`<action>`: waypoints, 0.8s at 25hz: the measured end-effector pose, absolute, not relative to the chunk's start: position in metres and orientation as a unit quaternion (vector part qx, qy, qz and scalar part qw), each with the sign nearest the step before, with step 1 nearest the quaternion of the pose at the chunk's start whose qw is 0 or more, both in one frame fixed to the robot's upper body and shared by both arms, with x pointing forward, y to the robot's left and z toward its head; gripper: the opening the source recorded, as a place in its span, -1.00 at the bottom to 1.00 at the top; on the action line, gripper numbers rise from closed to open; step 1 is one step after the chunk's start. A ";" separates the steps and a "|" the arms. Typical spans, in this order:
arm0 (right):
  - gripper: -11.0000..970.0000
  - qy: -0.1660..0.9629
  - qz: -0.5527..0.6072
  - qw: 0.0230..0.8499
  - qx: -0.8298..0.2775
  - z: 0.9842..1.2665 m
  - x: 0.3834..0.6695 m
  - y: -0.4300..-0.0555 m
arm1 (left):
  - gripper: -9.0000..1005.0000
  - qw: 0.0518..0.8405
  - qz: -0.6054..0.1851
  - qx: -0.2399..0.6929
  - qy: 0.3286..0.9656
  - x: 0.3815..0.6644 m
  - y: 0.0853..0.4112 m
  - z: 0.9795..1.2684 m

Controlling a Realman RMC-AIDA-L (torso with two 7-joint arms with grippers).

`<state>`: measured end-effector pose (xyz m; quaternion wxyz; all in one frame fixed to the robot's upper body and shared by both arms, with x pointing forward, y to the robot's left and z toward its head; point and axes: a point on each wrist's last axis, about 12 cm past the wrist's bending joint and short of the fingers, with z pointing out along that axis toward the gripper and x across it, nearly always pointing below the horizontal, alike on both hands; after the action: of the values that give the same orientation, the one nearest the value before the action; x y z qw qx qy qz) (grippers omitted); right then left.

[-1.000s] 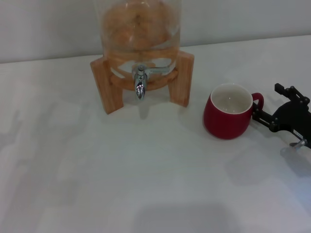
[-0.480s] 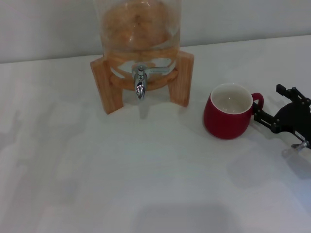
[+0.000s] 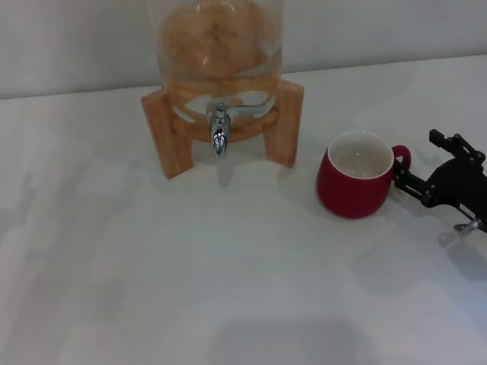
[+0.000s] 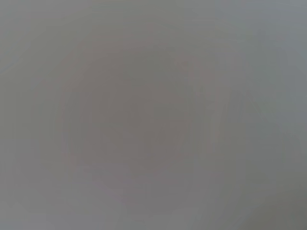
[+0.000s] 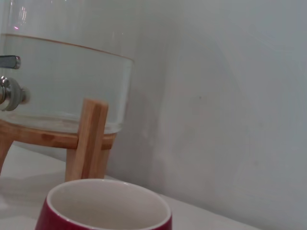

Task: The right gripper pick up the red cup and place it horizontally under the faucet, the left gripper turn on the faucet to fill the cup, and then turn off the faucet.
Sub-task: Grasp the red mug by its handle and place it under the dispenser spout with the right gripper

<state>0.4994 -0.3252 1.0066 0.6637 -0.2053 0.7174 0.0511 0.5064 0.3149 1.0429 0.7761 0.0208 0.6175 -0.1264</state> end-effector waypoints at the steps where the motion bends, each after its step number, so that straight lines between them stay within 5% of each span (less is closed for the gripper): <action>1: 0.62 0.717 0.051 0.664 -0.206 1.007 0.500 -0.325 | 0.64 0.776 -0.127 0.022 0.618 0.506 0.314 1.043; 20: 0.61 0.714 0.050 0.665 -0.213 1.011 0.508 -0.324 | 0.64 0.777 -0.132 0.027 0.615 0.510 0.311 1.045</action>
<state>0.5084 -0.3243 1.0108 0.6647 -0.2131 0.7144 0.0497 0.5098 0.3113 1.0447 0.7768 0.0272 0.6152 -0.1319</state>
